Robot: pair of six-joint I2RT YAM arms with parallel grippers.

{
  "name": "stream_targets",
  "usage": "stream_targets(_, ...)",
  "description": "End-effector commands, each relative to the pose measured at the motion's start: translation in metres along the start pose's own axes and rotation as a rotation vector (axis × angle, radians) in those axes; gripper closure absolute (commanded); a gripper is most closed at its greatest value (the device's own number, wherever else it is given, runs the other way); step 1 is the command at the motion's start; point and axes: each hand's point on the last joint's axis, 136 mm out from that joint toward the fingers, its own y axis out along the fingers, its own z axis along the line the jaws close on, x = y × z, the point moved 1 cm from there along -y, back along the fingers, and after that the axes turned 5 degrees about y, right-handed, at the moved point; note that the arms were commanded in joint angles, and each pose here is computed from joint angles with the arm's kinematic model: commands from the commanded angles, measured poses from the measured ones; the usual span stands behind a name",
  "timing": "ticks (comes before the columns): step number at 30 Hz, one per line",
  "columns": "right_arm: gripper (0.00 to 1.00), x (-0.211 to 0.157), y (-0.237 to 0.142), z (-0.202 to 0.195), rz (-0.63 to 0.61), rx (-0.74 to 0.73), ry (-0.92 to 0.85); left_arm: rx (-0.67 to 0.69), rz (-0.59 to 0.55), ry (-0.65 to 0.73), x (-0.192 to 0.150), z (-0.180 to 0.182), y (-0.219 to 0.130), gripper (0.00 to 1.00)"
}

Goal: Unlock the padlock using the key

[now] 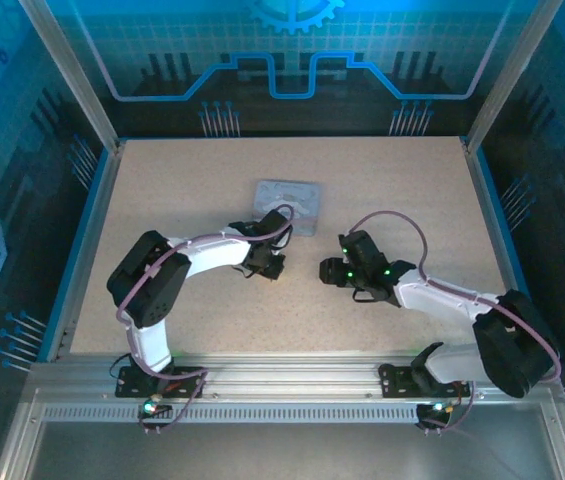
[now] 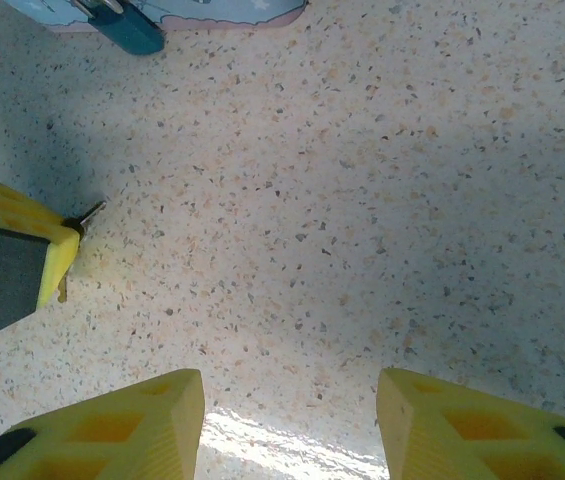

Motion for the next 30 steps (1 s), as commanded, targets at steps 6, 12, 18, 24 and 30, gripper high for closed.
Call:
stream_targets(6, 0.49, 0.006, -0.011, -0.002, -0.029, 0.015, 0.013, -0.023, 0.014, 0.018, -0.008, -0.006, 0.004, 0.88)
stream_targets(12, 0.49, 0.009, -0.017, -0.002, -0.042, 0.022, 0.021, -0.07, -0.052, 0.029, -0.002, -0.012, -0.002, 0.97)
stream_targets(18, 0.49, 0.008, -0.019, 0.002, -0.031, 0.053, 0.037, -0.114, -0.113, 0.037, 0.004, -0.019, -0.01, 1.0)
stream_targets(24, 0.49, 0.009, -0.018, 0.009, -0.019, 0.109, 0.07, -0.178, -0.171, 0.044, 0.009, -0.028, -0.02, 1.0)
stream_targets(30, 0.5, 0.012, -0.021, 0.017, -0.011, 0.165, 0.096, -0.261, -0.24, 0.042, 0.014, -0.036, -0.034, 1.0)
